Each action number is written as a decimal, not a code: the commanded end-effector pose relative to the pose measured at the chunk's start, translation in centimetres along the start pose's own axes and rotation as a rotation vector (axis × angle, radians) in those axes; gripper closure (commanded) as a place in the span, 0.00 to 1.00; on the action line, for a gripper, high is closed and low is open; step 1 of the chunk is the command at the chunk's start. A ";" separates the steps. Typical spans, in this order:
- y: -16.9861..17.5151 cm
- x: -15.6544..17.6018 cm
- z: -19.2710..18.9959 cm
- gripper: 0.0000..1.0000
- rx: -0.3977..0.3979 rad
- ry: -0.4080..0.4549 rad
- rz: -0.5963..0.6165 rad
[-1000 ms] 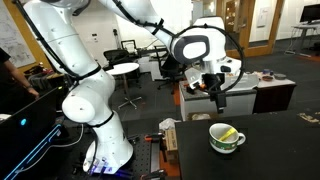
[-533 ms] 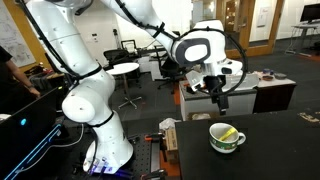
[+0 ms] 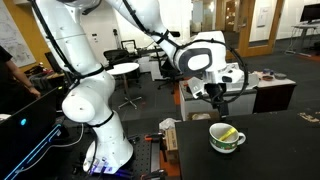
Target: Put the yellow sharpie on the table
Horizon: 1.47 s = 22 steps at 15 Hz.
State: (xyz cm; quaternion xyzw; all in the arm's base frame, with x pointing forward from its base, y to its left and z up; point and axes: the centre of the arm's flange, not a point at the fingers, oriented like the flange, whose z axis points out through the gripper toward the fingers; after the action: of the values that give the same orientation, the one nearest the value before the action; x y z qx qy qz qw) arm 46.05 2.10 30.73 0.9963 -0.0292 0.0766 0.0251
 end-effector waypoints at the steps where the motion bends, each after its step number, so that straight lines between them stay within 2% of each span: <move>1: 0.0 0.0 1.8 0.00 -0.005 0.016 0.040; 6: 2.0 0.8 3.0 0.00 -0.007 0.016 0.067; 9: 3.0 1.1 3.1 0.09 -0.010 0.009 0.087; 22: 2.2 3.1 5.1 0.09 0.024 -0.038 -0.026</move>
State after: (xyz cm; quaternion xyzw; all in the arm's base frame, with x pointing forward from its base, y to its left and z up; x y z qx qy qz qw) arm 48.62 -0.47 26.73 0.9971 -0.0327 0.0664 0.0201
